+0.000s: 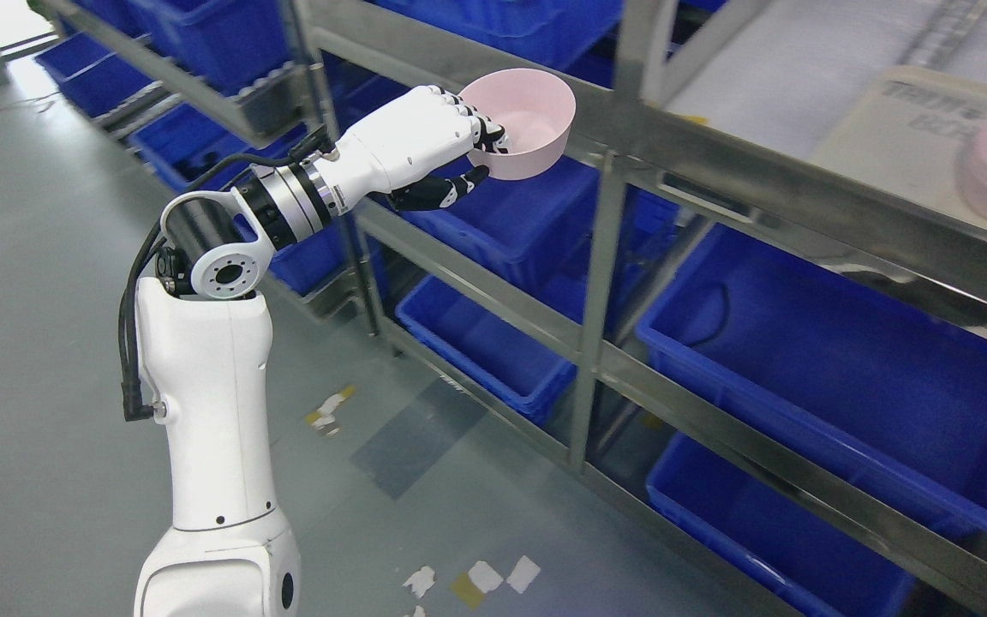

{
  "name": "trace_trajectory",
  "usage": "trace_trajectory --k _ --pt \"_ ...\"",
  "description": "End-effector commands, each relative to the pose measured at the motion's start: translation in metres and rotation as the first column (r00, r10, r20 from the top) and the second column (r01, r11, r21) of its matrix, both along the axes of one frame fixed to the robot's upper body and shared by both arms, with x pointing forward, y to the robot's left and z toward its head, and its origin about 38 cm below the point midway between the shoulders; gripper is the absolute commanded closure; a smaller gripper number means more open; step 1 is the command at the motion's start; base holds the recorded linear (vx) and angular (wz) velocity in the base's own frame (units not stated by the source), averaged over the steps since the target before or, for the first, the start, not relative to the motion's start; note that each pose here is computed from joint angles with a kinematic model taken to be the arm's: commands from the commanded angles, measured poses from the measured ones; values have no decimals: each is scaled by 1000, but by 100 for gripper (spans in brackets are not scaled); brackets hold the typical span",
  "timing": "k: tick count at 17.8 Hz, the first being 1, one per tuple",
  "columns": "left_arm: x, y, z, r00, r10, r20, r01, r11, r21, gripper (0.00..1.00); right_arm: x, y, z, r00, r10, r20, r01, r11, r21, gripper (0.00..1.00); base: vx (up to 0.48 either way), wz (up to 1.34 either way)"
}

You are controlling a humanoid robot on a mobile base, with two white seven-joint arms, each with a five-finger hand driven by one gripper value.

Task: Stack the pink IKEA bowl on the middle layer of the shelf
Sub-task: 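Hold the pink bowl in the left hand while driving to the other shelf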

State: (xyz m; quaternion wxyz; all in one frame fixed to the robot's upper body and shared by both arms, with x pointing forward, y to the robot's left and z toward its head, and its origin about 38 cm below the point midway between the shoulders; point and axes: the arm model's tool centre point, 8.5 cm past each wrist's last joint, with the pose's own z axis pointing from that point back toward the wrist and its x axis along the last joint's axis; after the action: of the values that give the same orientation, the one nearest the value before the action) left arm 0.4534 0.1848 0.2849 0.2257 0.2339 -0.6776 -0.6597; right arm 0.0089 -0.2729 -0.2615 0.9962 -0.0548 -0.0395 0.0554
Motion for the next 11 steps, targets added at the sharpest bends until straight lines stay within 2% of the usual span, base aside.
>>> trace_trajectory --k 1,7,11 --pt "2 -11 -9 999 -34 -24 35 999 35 94 -9 -11 1 1000 0 -5 0 1000 -16 0 8 -1180" --pt "2 -9 -8 999 -29 -22 30 999 32 94 -9 -11 1 1000 0 -5 0 1000 -16 0 25 -1006" --pt "4 -9 2 1000 -29 0 29 999 33 94 -9 -11 1 1000 0 -5 0 1000 -16 0 38 -618"
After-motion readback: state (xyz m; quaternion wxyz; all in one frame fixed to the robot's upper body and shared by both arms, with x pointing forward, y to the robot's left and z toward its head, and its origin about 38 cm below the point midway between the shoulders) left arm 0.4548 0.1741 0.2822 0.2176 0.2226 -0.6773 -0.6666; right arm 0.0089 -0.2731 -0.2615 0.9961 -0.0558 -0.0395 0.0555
